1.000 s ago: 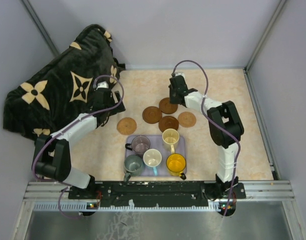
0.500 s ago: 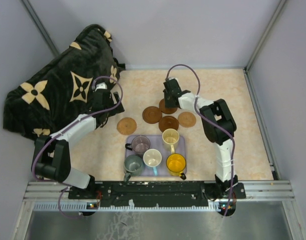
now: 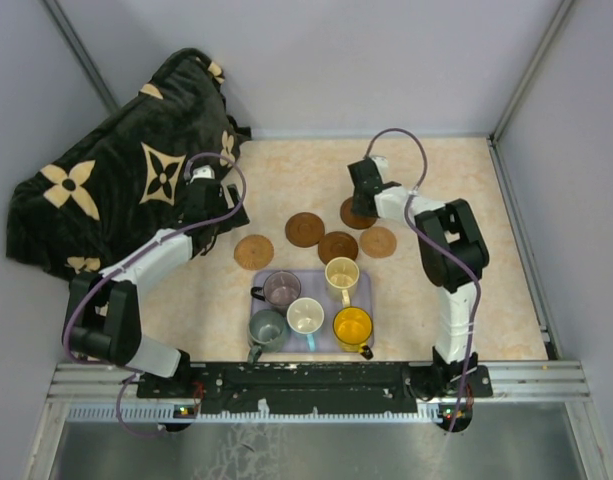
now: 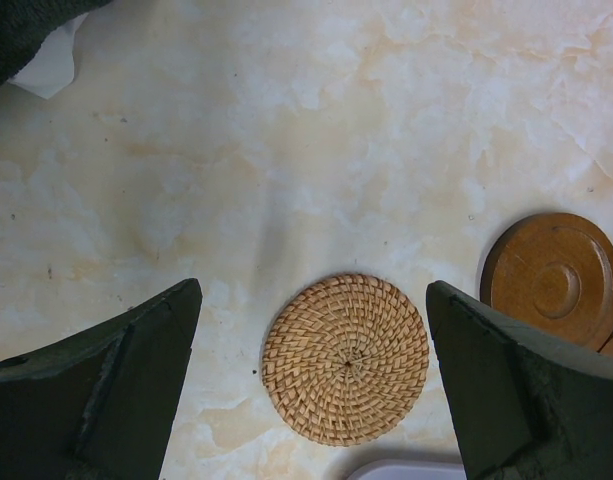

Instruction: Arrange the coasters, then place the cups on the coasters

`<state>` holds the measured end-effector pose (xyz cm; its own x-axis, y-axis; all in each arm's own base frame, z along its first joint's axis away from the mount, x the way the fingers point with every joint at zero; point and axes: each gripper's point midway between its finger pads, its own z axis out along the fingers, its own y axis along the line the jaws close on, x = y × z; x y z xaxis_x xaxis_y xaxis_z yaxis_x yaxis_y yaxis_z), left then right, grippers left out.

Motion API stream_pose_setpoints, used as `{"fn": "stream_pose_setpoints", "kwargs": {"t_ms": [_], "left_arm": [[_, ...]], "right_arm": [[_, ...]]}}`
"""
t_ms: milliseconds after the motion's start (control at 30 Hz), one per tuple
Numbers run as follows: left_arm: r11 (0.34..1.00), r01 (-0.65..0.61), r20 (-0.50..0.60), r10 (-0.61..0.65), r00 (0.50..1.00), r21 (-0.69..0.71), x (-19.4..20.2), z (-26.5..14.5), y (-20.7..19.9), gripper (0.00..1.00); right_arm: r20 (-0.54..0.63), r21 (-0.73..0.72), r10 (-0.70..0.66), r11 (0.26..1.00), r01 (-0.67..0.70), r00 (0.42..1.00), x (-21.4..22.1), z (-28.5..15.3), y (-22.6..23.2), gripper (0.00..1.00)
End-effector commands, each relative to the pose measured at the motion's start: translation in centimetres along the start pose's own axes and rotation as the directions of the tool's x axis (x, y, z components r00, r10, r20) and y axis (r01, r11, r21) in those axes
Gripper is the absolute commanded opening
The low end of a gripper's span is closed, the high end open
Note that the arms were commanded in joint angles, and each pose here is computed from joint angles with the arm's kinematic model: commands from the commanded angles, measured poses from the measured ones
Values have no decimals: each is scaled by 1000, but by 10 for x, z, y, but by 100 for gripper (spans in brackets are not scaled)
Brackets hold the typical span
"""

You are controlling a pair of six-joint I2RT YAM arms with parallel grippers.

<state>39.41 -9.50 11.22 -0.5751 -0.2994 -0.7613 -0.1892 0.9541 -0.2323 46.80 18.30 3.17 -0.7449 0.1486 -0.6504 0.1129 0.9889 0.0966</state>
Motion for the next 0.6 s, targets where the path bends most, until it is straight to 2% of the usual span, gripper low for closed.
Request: {"fn": "stream_pose_setpoints", "kwargs": {"t_ms": [0,300,567], "left_arm": [[1000,19,23,-20,1000,21,-7,-6,-2,99],[999,19,16,-19,1000,37,-5,-8,-4,99],[998,18,8,-19,1000,52,-3,-9,-6,99]], "right_arm": [[-63,198,76,978,-62,995,20,0,-82,24],[-33,273,185,947,-169,982,15,-8,-141,22],[3,353,205,916,-193,979,27,-35,-171,23]]}}
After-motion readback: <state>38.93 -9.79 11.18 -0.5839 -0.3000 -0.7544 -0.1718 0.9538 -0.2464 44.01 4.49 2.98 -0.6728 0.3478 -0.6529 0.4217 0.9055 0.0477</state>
